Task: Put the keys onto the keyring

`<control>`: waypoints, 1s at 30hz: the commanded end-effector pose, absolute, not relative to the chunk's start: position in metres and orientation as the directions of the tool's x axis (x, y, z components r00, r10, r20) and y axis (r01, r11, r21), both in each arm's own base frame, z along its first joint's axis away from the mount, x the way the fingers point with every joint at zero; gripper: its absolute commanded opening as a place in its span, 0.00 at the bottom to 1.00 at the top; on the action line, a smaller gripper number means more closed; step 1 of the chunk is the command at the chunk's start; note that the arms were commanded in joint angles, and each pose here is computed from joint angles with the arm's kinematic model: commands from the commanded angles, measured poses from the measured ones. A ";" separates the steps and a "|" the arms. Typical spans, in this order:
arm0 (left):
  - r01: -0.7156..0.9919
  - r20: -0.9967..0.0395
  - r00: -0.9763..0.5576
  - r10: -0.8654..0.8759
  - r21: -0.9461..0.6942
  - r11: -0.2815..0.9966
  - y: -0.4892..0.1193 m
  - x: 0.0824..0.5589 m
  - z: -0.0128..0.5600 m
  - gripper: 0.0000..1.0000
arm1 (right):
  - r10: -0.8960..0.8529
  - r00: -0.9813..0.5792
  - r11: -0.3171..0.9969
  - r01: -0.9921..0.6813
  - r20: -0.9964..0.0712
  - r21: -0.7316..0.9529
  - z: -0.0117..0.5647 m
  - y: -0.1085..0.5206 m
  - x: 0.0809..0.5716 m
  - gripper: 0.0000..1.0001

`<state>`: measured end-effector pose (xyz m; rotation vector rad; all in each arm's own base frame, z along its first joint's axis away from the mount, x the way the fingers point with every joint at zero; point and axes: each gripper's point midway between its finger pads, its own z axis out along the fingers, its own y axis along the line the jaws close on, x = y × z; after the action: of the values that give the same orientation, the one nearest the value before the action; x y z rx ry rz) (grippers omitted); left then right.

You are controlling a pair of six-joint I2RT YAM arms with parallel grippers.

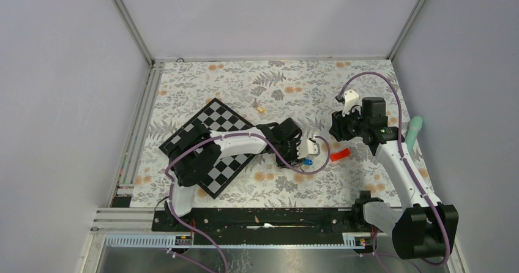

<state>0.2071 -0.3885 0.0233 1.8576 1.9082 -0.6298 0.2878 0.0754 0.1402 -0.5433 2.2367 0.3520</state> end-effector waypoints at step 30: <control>0.999 -0.657 -0.029 0.753 -0.004 0.036 -0.417 0.221 0.058 0.30 | -0.278 -0.565 0.841 -0.534 -0.777 0.088 0.148 0.082 0.284 0.48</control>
<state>0.2143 -0.3986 0.0353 1.8045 1.9109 -0.6296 0.2862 0.0795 0.1414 -0.5673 2.2239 0.3843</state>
